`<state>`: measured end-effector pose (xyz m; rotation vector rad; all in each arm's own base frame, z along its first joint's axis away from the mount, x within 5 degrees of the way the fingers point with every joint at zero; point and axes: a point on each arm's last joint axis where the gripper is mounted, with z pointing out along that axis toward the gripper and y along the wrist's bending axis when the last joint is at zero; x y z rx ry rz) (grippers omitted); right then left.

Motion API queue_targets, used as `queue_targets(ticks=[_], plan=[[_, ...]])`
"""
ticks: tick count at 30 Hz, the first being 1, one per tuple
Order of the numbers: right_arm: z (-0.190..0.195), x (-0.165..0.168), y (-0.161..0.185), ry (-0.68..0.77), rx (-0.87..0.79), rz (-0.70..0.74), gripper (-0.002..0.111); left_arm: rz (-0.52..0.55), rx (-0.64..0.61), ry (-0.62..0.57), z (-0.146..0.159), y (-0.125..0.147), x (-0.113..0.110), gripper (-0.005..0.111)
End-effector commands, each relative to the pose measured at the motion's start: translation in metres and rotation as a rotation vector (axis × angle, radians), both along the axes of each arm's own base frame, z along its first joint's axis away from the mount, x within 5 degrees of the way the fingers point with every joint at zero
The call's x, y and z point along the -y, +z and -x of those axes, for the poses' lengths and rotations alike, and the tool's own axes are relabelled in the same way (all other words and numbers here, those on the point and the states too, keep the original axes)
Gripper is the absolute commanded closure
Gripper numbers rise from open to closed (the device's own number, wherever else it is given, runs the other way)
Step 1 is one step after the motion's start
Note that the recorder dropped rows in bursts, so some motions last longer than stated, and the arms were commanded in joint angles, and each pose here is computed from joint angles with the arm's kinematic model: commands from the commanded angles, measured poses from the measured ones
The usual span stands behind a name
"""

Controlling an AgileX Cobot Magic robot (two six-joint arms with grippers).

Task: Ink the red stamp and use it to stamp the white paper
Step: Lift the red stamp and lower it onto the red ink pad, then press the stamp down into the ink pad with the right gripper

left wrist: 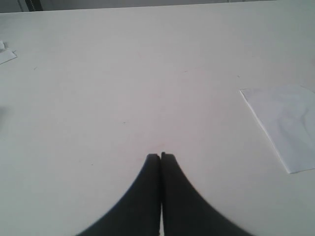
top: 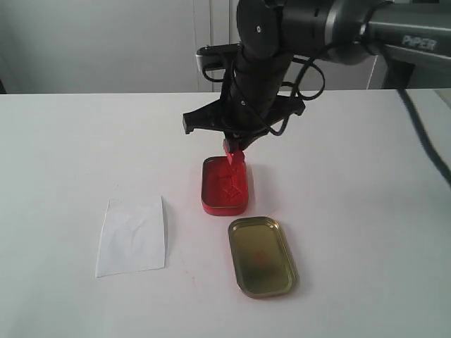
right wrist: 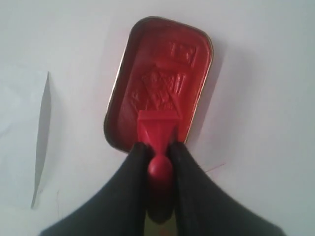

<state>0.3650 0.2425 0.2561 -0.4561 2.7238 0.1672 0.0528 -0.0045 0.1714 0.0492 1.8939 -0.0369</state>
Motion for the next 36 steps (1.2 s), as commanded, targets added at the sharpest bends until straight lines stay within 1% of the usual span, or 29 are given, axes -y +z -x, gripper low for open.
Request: queue_targets(ticks=[1, 7, 10, 20, 23, 27, 30, 36], plan=[[-0.017, -0.007, -0.017, 0.003, -0.047, 0.022, 0.108, 0.004, 0.002, 0.002, 0.000, -0.002, 0.000, 0.107], [-0.028, -0.019, -0.053, 0.016, -0.127, 0.027, 0.108, 0.004, 0.002, 0.002, 0.000, -0.002, 0.000, 0.107], [-0.031, -0.020, -0.065, 0.017, -0.149, 0.042, 0.108, 0.004, 0.002, 0.002, 0.000, -0.002, 0.000, 0.107], [-0.039, -0.021, -0.079, 0.007, -0.152, 0.043, 0.108, 0.004, 0.002, 0.002, 0.000, -0.002, 0.000, 0.107], [-0.041, -0.022, -0.091, 0.007, -0.167, 0.055, 0.108, 0.004, 0.002, 0.002, 0.000, -0.002, 0.000, 0.107], [-0.040, -0.021, -0.113, 0.006, -0.235, 0.099, 0.108, 0.004, 0.002, 0.002, 0.000, -0.002, 0.000, 0.107], [-0.039, -0.020, -0.123, 0.005, -0.261, 0.115, 0.108, 0.004, 0.002, 0.002, 0.000, -0.002, 0.000, 0.107], [-0.039, -0.020, -0.125, 0.001, -0.265, 0.117, 0.108, 0.004, 0.002, 0.002, 0.000, -0.002, 0.000, 0.107]])
